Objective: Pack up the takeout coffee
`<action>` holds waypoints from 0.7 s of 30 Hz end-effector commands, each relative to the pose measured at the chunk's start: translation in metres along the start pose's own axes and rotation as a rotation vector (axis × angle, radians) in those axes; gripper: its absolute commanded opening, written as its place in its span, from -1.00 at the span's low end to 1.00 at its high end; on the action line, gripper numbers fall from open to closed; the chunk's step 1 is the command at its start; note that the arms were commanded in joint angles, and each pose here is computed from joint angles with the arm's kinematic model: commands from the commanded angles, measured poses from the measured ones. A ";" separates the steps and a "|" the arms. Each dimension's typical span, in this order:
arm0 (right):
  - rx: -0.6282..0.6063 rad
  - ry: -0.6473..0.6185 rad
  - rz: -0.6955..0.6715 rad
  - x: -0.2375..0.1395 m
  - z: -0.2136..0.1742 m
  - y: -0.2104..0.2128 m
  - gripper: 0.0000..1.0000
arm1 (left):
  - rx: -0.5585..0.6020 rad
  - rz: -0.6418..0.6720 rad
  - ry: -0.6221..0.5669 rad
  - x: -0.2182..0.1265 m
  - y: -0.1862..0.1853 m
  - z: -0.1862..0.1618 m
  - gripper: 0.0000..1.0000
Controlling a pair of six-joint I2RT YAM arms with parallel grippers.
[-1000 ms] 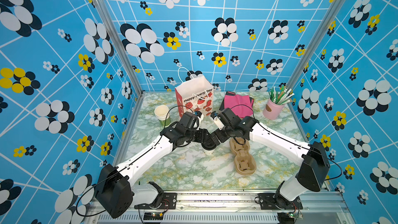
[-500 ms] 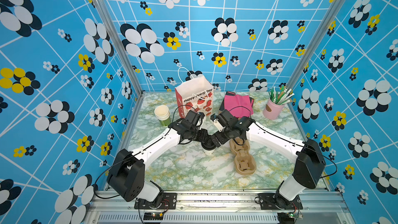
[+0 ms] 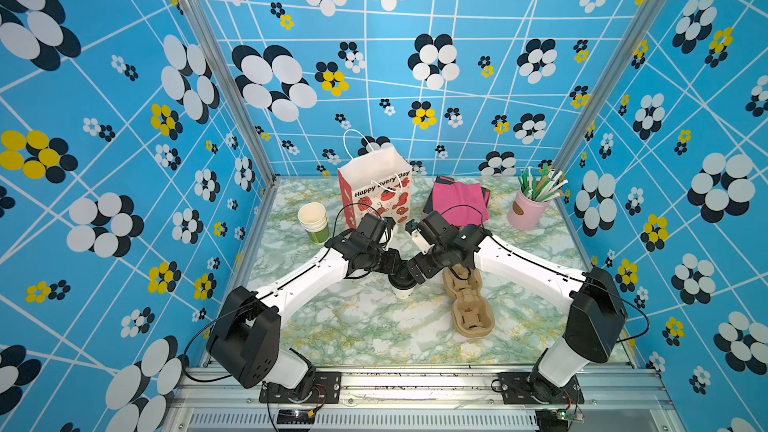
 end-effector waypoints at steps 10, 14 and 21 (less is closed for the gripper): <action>-0.029 0.211 -0.073 0.029 -0.039 -0.017 0.98 | -0.092 0.127 0.097 0.009 0.027 -0.044 -0.30; -0.049 0.212 -0.091 0.030 -0.033 -0.022 0.98 | -0.094 0.125 0.094 0.007 0.026 -0.043 -0.30; -0.074 0.213 -0.103 0.036 -0.028 -0.027 0.98 | -0.108 0.120 0.082 0.002 0.028 -0.050 -0.31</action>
Point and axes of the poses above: each gripper's point midway between its finger pads, its own x axis out along the fingers, its own y axis along the line the jaws close on, z = x × y, the point moved 8 cm from there along -x, back along the fingers, and after that the axes turned 5 degrees about -x, right-handed, at the moved point
